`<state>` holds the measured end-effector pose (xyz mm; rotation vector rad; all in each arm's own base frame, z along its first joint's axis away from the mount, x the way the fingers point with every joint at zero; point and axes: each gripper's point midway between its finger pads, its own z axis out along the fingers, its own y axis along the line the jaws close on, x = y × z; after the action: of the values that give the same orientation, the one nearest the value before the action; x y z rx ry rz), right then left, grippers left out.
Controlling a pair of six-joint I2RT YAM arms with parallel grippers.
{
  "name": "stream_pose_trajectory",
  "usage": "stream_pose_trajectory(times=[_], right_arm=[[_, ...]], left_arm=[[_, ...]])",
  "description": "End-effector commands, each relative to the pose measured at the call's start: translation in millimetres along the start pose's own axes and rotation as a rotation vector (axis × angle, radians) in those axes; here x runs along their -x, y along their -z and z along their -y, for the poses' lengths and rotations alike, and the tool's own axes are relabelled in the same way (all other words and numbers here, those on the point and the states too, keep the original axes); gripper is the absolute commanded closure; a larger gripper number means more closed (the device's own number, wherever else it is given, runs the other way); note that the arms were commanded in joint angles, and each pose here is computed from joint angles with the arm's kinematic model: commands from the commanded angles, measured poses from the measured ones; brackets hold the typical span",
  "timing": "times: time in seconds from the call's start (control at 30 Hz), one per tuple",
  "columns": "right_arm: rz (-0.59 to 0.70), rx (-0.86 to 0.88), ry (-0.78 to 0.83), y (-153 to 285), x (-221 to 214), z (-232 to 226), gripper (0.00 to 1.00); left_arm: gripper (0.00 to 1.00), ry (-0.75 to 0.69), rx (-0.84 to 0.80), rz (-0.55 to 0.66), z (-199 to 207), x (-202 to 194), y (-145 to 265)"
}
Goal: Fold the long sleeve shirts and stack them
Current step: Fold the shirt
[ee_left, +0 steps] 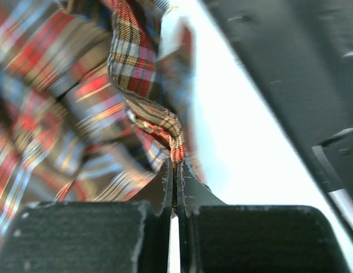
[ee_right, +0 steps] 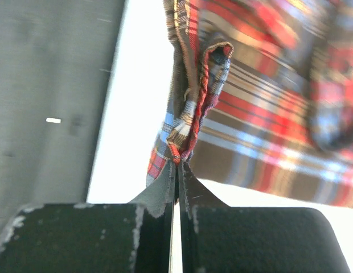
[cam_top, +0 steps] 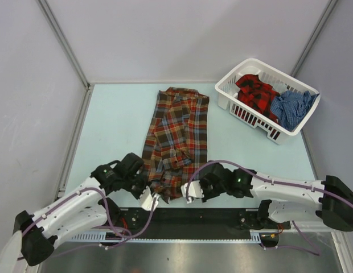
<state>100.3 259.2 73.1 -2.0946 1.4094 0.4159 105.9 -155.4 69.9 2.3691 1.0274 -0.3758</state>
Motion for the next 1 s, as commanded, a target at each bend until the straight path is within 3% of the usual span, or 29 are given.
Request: stream_pose_trajectory(times=[0.0,0.23,0.3,0.37,0.5,0.67,0.93,0.97], right_arm=[[0.036,-0.195,-0.033,31,8,69,1.00],[0.052,-0.379,-0.098,63,-16,187,1.00],[0.022,-0.417,-0.125,57,-44,222,1.00],[0.036,-0.458,-0.117,61,-48,258,1.00],[-0.009,-0.459,-0.150,37,-95,310,1.00],[-0.016,-0.475,-0.158,19,-116,348,1.00],[-0.047,-0.471,-0.204,-6,-135,348,1.00],[-0.058,-0.474,-0.210,-7,-135,347,0.96]], left_arm=[[1.00,0.038,0.180,0.043,-62,7,29],[1.00,0.183,0.385,0.031,-179,-48,61],[1.00,0.186,0.464,0.024,-223,-61,79],[1.00,0.227,0.464,0.012,-244,-91,70],[1.00,0.280,0.477,-0.009,-290,-136,54],[1.00,0.300,0.486,-0.043,-307,-173,33],[1.00,0.385,0.511,-0.096,-307,-209,9],[0.98,0.400,0.519,-0.101,-308,-212,9]])
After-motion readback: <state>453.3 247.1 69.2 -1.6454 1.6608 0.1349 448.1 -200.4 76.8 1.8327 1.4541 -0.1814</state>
